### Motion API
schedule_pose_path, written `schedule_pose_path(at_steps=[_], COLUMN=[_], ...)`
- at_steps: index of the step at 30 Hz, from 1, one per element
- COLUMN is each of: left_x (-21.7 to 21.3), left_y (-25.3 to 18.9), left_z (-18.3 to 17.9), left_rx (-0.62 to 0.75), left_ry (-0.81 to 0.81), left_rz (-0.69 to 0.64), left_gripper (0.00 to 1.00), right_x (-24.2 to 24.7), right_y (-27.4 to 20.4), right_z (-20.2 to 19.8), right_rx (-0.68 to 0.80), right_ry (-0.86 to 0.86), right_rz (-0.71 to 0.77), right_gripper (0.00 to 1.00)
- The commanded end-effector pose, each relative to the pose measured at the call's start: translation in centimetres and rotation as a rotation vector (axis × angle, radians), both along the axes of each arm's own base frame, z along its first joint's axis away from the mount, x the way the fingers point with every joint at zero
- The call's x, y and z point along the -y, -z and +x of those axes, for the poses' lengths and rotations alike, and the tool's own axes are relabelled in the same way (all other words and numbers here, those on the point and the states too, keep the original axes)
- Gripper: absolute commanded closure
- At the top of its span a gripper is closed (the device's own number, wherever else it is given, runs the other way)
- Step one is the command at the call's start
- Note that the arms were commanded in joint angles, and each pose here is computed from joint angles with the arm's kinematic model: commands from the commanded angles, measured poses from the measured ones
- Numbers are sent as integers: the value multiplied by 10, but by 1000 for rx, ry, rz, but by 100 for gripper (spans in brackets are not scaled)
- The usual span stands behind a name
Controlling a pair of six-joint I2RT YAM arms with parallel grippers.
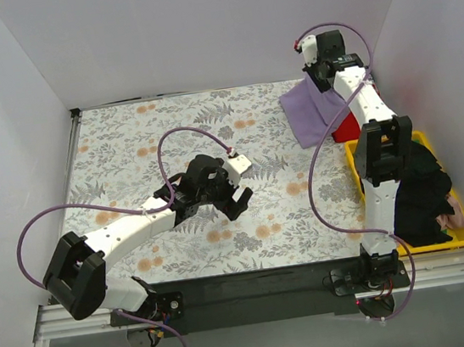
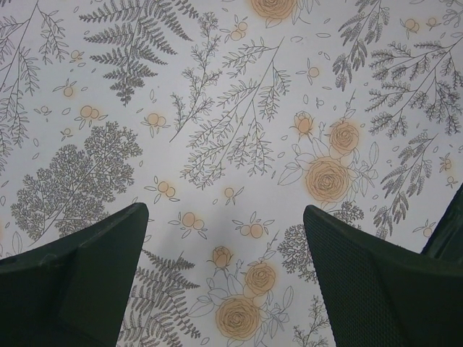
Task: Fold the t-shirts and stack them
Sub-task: Neatly place the folded tshirt to the corner
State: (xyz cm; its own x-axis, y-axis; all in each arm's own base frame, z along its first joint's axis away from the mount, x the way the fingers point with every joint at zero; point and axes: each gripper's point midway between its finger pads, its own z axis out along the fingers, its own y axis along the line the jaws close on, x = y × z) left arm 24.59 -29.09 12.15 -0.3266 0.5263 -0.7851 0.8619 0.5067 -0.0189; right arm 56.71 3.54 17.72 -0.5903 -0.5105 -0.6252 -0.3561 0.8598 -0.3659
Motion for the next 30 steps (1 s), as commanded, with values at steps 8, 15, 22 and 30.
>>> schedule_pose_path(at_steps=[8, 15, 22, 30], left_x=[-2, -4, -3, -2], left_y=[-5, -5, -7, -6], left_z=[-6, -3, 0, 2], left_rx=[13, 38, 53, 64], left_ry=[30, 39, 45, 50], left_rz=[-2, 16, 22, 31], left_gripper=[11, 11, 10, 10], right_x=[14, 15, 27, 47], right_y=[-95, -120, -119, -102], right_z=[-6, -15, -21, -21], right_rx=[186, 207, 191, 143], right_ry=[-10, -3, 16, 57], right_rz=[-24, 6, 9, 46], right_gripper=[99, 99, 99, 99])
